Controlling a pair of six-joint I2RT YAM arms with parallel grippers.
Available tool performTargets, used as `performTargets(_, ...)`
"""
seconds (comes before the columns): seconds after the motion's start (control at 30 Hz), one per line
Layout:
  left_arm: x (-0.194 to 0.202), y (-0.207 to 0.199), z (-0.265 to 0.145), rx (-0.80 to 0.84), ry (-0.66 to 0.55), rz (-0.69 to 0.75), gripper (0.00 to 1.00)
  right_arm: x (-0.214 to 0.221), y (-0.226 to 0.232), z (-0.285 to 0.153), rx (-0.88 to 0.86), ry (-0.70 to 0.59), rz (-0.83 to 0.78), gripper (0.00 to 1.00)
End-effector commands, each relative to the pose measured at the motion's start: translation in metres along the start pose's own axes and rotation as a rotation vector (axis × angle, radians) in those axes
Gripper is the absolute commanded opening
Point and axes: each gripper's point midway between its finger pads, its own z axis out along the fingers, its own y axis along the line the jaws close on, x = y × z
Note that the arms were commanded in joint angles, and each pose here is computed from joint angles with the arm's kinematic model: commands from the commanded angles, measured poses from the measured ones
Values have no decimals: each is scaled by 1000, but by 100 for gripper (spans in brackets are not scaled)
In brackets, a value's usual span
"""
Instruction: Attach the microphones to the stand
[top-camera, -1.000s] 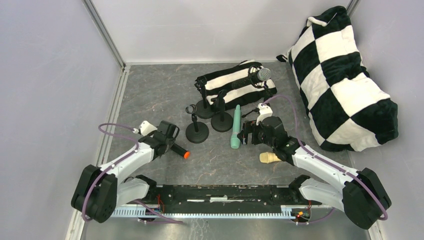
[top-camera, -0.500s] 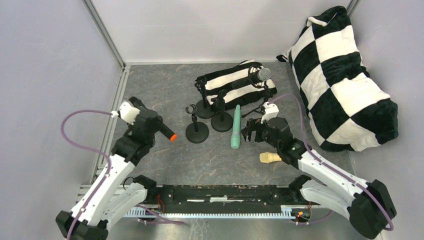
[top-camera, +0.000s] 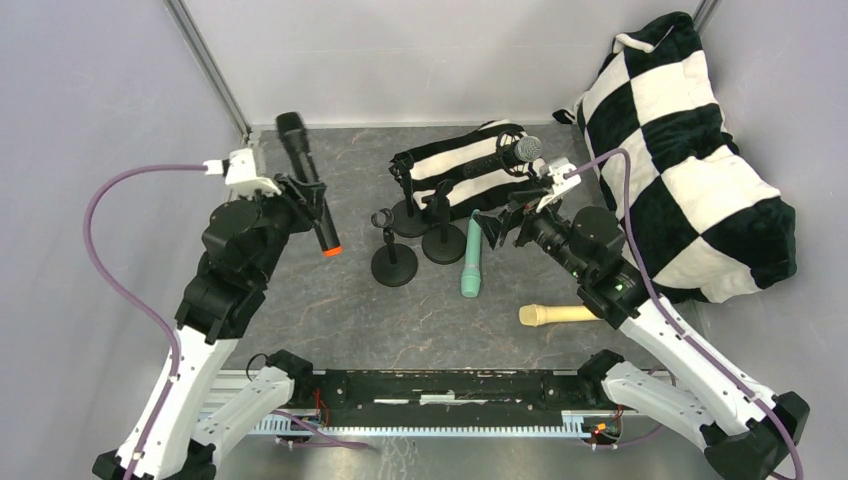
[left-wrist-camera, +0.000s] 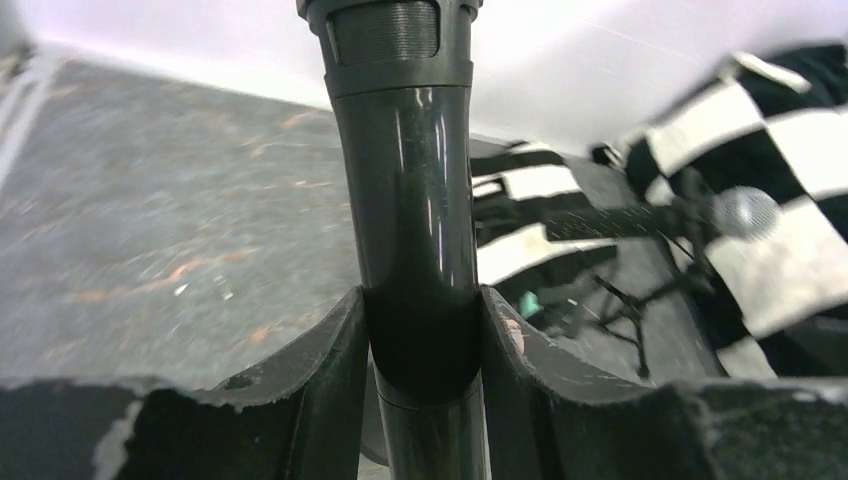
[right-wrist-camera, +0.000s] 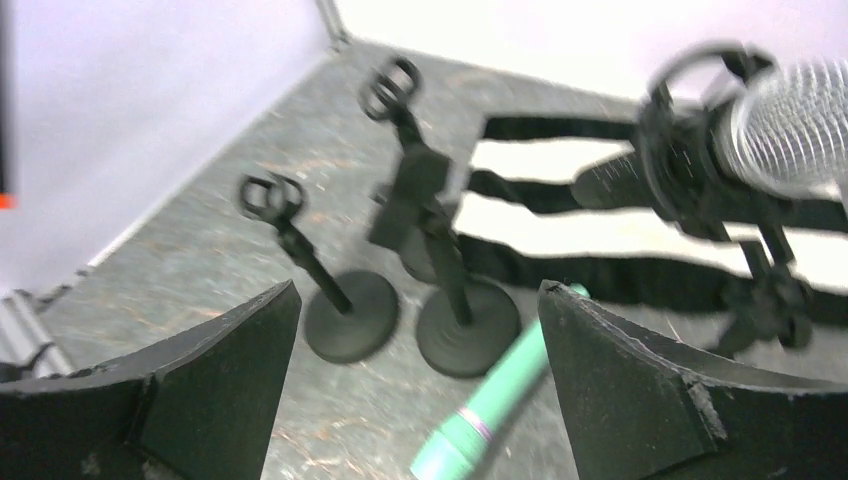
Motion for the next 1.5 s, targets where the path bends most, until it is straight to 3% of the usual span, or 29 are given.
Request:
performTargets(0.0,-20,-82,-7,441,-9,179,2,-58,46,-9,-213,-132,10,96)
performTargets(0.2,-12,-139,-26,772,2,188,2,-99,87,-13,-404,-201,156,96)
performTargets(0.53,19,-205,-53,991,33,245,2,-135,106,-13,-512,-289,337,98)
performTargets(1.17,58,-234,-51,1048,80,240,2,-123,101,-5,-511,-290,539,98)
performTargets(1.47,72,-235,-48,1051,120,242,2,-124,109,0,-564,-278,560,89)
